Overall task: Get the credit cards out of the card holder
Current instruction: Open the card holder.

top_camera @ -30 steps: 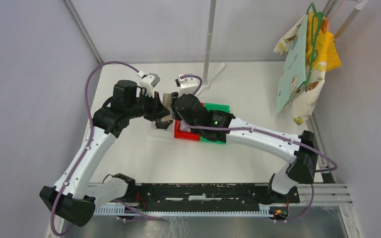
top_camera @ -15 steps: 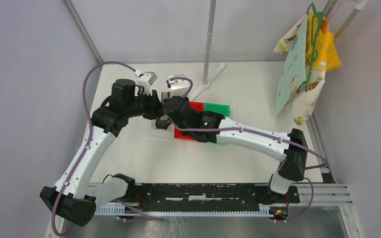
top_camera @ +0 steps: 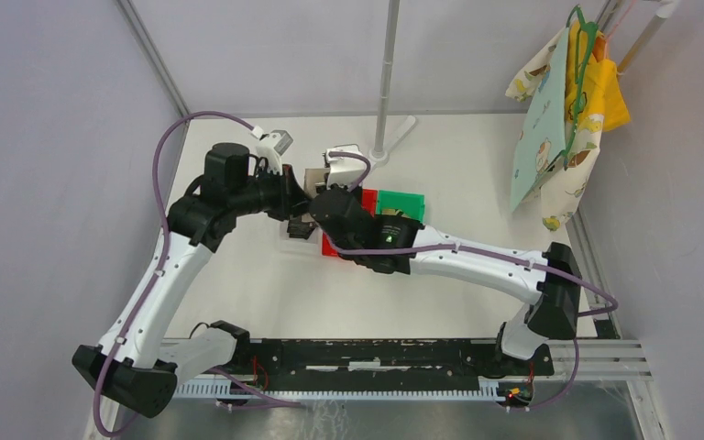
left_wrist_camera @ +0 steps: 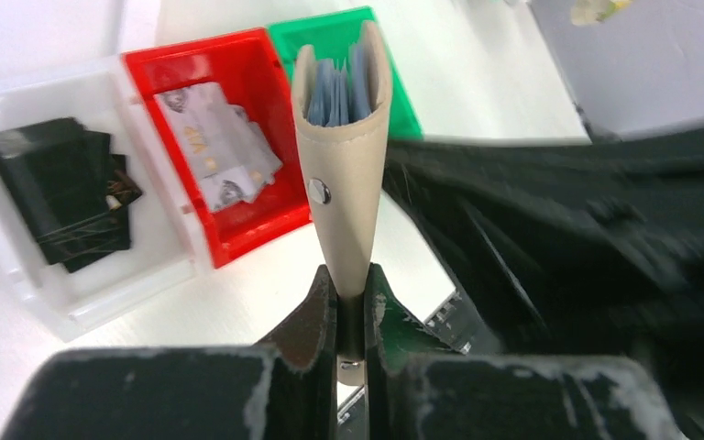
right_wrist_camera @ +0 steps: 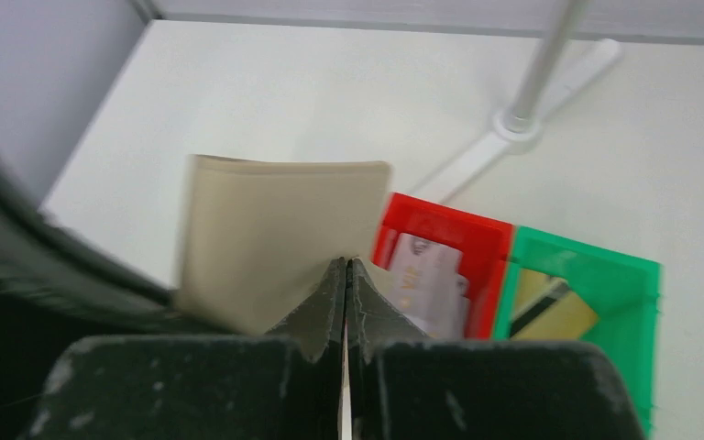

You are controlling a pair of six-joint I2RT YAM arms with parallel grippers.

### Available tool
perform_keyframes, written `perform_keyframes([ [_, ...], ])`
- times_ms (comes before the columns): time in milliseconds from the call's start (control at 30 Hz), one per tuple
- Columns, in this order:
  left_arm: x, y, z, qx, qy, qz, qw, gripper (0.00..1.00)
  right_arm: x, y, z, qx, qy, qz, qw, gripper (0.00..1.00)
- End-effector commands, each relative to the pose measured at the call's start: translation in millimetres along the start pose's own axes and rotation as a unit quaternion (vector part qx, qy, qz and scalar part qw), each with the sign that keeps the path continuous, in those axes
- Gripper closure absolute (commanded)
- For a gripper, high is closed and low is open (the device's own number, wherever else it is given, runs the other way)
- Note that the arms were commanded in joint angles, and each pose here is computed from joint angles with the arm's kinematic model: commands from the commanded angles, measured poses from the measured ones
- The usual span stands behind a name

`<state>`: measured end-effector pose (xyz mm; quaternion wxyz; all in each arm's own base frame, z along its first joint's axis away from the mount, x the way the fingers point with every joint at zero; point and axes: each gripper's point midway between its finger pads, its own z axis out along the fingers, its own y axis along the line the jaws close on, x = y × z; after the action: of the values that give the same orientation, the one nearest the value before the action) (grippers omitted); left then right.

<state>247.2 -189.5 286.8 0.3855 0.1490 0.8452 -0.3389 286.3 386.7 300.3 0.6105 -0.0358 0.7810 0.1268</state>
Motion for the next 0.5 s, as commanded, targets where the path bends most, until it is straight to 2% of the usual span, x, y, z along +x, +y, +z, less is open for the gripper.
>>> perform_keyframes([
  [0,-45,-67,-35,0.119,-0.072,0.040,0.989,0.98,23,-75,6,0.119,0.011,-0.078,0.990,1.00],
  [167,-45,-68,-35,0.122,-0.073,0.041,0.989,0.98,22,-83,2,0.092,0.011,-0.050,0.994,1.00],
  [267,-46,-71,-38,0.127,-0.074,0.045,0.988,0.98,21,-81,-2,0.040,0.009,-0.025,0.999,1.00],
  [300,-46,-71,-38,0.128,-0.074,0.049,0.988,0.98,21,-78,-4,0.007,0.014,-0.011,1.000,0.93],
  [400,-42,-72,-39,0.134,-0.070,0.058,0.987,0.98,9,-73,-8,-0.107,0.010,0.050,0.993,0.58],
  [467,-38,-75,-40,0.144,-0.064,0.060,0.986,0.98,-3,-70,-19,-0.197,-0.004,0.088,0.976,0.44],
])
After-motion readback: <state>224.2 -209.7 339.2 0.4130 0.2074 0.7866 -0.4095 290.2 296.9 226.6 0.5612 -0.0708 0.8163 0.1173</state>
